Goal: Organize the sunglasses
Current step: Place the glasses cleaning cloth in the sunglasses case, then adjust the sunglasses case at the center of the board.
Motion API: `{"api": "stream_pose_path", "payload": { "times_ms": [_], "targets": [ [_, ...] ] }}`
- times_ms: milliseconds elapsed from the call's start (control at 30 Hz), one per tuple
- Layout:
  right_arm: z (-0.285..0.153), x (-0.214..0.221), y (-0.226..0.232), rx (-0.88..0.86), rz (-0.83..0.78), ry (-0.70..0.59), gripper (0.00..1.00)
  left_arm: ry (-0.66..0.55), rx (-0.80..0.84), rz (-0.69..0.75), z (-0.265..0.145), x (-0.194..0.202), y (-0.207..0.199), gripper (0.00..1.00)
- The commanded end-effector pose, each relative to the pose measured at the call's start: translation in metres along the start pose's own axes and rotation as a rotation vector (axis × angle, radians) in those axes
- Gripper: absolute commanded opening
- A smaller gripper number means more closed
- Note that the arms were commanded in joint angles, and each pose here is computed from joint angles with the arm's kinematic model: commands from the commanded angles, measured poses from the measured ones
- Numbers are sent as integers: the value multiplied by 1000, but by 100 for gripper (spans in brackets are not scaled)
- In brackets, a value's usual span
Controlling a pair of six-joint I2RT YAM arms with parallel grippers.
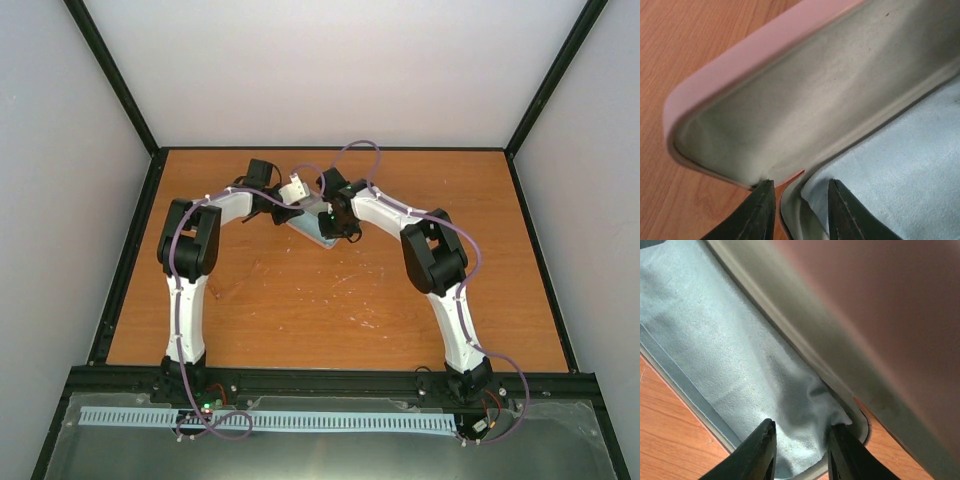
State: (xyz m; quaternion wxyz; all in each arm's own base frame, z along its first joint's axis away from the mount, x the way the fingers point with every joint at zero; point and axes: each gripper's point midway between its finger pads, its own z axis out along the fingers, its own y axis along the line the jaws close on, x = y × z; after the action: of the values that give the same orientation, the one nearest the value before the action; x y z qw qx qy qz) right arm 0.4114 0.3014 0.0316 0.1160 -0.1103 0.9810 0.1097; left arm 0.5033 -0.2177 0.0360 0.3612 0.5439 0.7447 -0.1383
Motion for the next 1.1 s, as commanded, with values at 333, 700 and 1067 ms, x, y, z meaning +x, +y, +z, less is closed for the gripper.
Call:
{"api": "stream_pose_path", "payload": {
  "times_ms": [333,700,1067],
  "targets": [
    [-65,-17,10,22,12,-155,40,-86,36,-127,-50,-26,5,28],
    [-91,27,-40,159,196,-194,5,-14,-66,-235,-61,9,10,1],
    [-30,18,-64,178,325,-93,3,44,-69,-327,-33,27,29,0]
  ]
}}
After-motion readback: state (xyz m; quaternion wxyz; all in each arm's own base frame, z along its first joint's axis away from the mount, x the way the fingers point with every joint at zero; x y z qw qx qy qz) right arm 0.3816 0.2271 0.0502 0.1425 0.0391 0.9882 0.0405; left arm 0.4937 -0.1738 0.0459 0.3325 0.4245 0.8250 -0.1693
